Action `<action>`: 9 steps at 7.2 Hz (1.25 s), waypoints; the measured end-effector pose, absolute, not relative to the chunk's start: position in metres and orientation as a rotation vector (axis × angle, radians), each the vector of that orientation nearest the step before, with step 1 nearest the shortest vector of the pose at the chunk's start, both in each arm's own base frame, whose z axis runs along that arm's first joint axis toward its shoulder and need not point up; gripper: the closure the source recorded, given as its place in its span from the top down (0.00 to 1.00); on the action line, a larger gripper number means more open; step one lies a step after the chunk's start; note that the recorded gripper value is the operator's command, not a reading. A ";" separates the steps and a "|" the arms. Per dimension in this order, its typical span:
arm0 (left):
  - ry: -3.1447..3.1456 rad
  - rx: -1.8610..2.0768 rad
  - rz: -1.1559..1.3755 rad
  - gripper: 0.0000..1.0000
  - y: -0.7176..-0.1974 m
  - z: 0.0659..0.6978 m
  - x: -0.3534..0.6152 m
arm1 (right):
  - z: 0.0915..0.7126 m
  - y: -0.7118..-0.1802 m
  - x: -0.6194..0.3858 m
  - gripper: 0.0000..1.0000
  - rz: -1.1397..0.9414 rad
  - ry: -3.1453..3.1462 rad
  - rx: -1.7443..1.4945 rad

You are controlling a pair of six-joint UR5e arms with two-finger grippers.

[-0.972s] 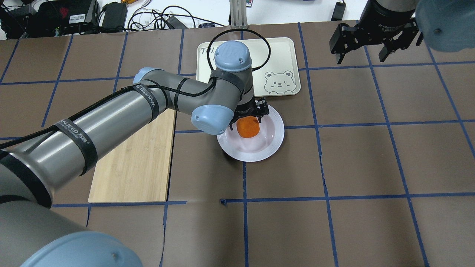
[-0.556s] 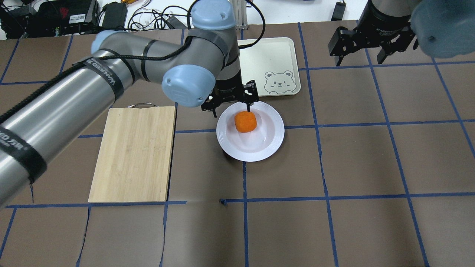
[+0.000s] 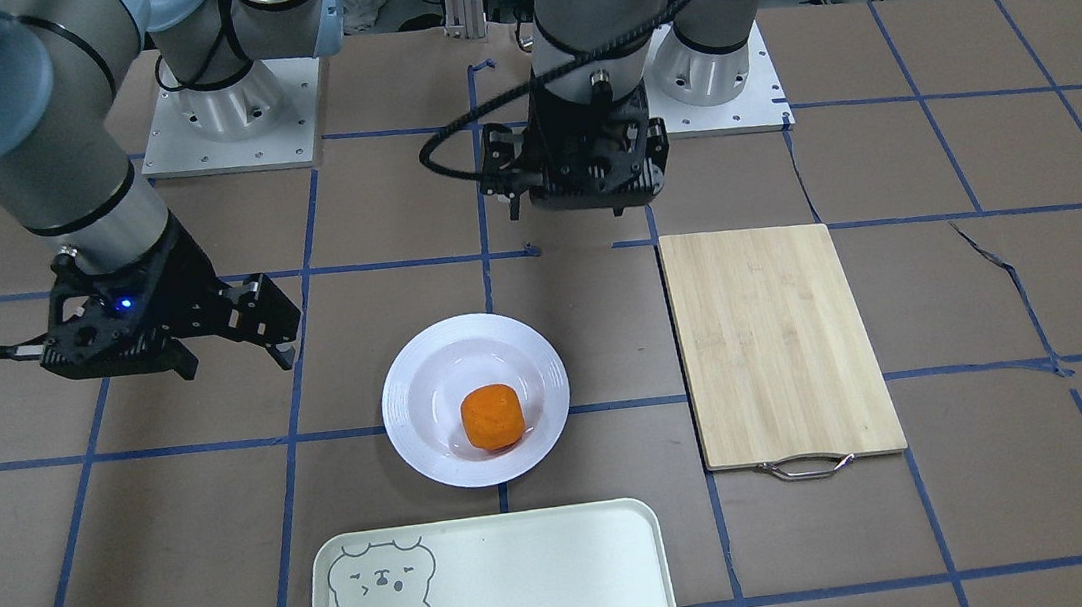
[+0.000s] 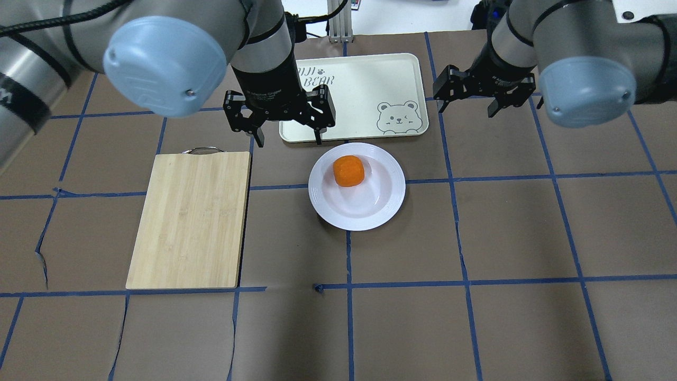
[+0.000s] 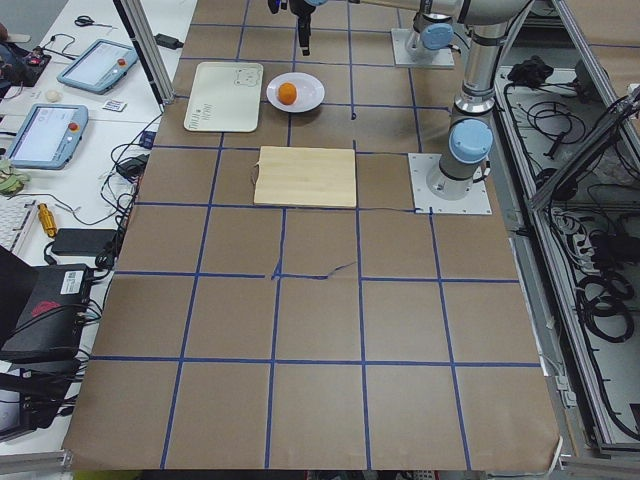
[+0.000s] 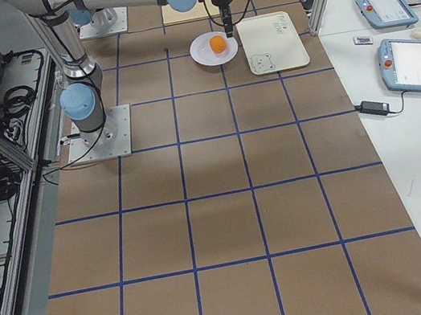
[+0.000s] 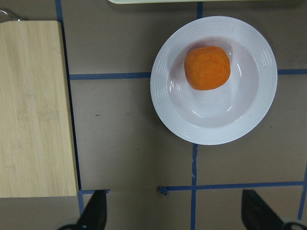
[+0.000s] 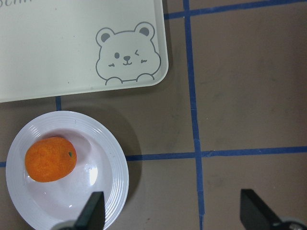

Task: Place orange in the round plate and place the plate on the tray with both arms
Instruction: 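Open the left gripper and raise it away while the right arm lowers toward the plate, then grip the rim of the white plate nearest the right gripper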

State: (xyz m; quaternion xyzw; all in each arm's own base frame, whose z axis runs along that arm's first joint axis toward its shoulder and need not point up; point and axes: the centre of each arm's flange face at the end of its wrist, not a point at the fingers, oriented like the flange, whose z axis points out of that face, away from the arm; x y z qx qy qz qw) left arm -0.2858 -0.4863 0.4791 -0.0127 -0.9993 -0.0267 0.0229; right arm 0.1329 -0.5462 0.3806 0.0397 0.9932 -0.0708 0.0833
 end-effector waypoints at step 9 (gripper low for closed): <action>-3.096 -0.184 0.087 1.00 -0.461 0.528 -0.173 | 0.191 -0.496 0.197 0.96 -0.207 2.729 0.298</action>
